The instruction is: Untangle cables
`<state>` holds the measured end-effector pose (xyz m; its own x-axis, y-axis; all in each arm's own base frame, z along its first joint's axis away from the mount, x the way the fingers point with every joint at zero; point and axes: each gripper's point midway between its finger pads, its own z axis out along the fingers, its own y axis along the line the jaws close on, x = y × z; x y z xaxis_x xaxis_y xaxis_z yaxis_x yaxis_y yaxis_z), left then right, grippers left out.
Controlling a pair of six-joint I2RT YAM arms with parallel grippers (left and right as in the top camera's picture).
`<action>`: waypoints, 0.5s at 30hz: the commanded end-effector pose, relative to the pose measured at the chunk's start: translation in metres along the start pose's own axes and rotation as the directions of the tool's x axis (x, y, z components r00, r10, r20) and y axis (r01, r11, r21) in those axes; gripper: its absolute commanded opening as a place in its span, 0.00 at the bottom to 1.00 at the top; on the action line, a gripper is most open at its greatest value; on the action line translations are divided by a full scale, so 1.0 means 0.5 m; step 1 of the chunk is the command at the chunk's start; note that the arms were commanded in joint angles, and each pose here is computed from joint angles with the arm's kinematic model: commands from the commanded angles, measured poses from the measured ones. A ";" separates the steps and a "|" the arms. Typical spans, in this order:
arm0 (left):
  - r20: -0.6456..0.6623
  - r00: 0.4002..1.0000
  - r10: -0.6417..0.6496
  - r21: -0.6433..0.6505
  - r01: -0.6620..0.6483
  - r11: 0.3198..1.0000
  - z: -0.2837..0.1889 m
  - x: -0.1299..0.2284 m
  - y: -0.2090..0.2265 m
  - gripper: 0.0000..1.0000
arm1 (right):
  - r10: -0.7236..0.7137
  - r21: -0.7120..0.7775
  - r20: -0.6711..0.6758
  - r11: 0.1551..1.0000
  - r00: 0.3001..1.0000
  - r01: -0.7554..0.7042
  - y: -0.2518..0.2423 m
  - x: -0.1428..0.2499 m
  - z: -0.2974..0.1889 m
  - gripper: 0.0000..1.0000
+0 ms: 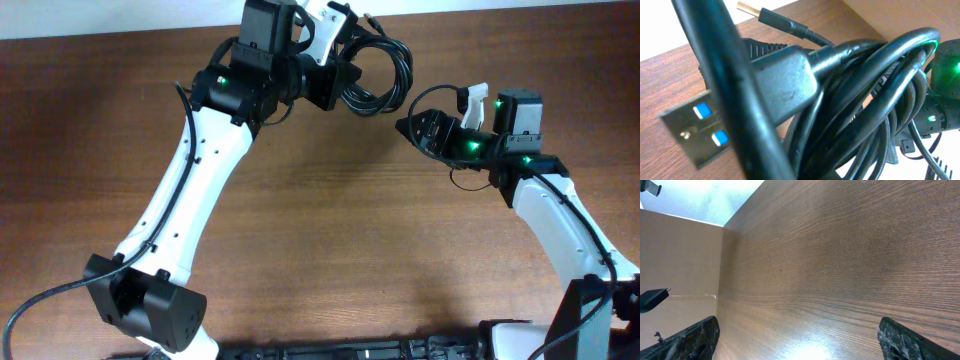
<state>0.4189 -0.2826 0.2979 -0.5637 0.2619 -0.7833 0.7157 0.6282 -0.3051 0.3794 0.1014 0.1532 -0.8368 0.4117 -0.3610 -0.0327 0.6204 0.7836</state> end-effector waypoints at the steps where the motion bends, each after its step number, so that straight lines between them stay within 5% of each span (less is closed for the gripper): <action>1: 0.047 0.998 0.045 0.000 -0.045 0.999 -0.027 -0.030 -0.010 0.00 | -0.017 0.000 0.003 1.000 1.000 0.017 0.002 -0.005 0.001 0.99; 10: 0.022 0.999 0.031 0.001 -0.031 1.000 -0.026 -0.017 -0.010 0.00 | -0.017 0.000 0.003 1.000 1.000 0.017 0.002 -0.005 0.001 0.99; 15: 0.003 1.000 0.020 0.001 -0.020 1.000 -0.026 -0.007 -0.009 0.00 | -0.042 0.193 0.138 0.981 0.990 0.015 -0.061 -0.056 -0.009 0.99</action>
<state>0.4126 -0.2797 0.2896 -0.5974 0.2774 -0.7524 0.7021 0.6343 -0.3236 0.3931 0.0817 0.1457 -0.7847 0.4567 -0.4191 0.0223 0.6966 0.7171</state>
